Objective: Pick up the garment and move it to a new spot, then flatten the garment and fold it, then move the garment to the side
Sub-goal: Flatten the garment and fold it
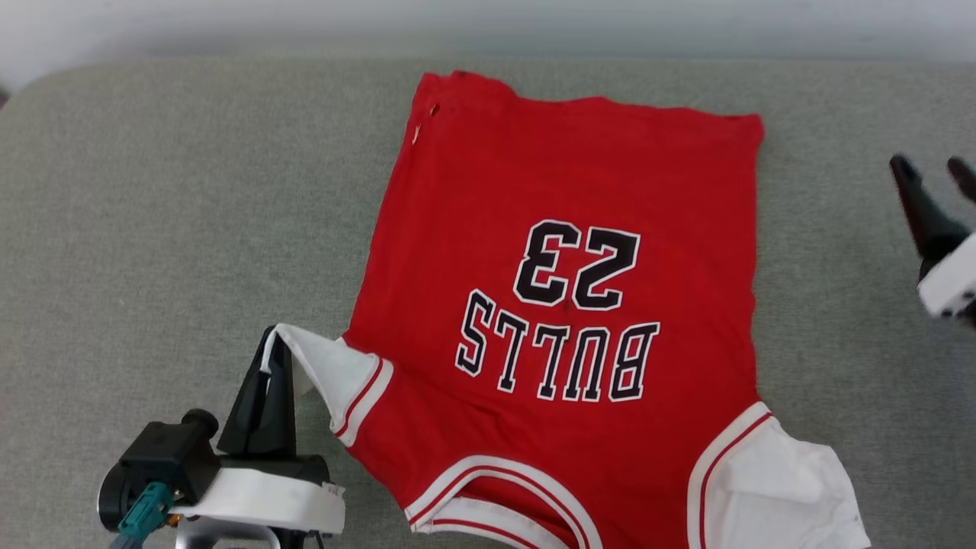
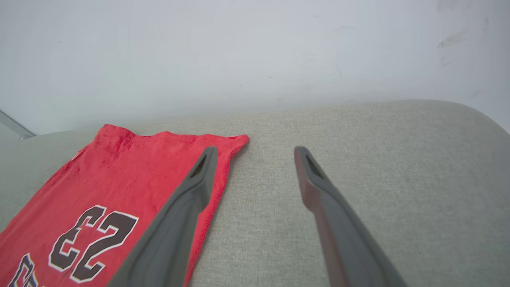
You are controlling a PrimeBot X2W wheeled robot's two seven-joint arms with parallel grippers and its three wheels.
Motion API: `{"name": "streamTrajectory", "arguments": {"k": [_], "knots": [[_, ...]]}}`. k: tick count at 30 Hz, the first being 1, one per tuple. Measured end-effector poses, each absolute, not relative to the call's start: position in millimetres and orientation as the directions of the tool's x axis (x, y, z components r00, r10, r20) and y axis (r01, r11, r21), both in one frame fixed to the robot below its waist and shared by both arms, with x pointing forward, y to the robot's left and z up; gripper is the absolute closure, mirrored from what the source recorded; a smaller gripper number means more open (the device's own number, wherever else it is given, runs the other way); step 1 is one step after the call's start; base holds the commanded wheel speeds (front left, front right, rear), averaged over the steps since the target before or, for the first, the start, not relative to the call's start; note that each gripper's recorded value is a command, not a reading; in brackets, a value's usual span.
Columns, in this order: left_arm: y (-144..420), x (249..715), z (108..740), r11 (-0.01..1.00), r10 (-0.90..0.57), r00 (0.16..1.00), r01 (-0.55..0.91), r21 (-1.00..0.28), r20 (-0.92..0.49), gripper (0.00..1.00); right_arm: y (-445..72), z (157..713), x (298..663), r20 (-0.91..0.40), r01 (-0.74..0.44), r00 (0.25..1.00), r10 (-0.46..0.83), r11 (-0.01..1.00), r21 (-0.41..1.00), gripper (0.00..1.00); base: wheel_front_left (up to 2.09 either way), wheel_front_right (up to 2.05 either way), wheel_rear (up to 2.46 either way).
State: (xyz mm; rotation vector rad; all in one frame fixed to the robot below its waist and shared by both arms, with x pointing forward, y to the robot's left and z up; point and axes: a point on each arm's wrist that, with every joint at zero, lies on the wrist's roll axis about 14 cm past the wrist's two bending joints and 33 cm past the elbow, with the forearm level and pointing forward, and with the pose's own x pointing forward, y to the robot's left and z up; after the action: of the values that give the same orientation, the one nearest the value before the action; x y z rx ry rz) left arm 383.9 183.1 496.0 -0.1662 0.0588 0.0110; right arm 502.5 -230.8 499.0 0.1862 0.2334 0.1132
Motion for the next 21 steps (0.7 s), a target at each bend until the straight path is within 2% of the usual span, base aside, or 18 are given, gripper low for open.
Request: {"name": "streamTrajectory", "arguments": {"k": [5, 11, 16, 21], "knots": [[173.7, 406.4, 488.8, 0.985, -0.022, 0.999, 0.015, -0.17, -0.039, 1.0, -226.3, 488.2, 569.4, -0.349, -0.101, 0.923, 0.164, 0.976, 0.191, 0.0, 0.0, 0.0, 0.0], [170.3, 426.0, 467.8, 0.985, -0.046, 0.997, 0.035, -0.169, -0.061, 1.0, -202.1, 435.0, 611.2, -0.621, -0.12, 0.751, 0.222, 0.972, 0.203, 0.0, 0.0, 0.0, 0.0], [174.9, 434.7, 454.3, 0.987, -0.036, 0.997, 0.023, -0.159, -0.075, 1.0, -172.3, 393.8, 626.8, -0.751, -0.145, 0.608, 0.257, 0.966, 0.214, 0.0, 0.0, 0.0, 0.0], [181.7, 436.3, 441.6, 0.988, -0.015, 0.995, 0.0, -0.153, -0.099, 1.0, -142.7, 357.7, 627.2, -0.812, -0.171, 0.505, 0.294, 0.956, 0.239, 0.0, 0.0, 0.0, 0.0]]}}
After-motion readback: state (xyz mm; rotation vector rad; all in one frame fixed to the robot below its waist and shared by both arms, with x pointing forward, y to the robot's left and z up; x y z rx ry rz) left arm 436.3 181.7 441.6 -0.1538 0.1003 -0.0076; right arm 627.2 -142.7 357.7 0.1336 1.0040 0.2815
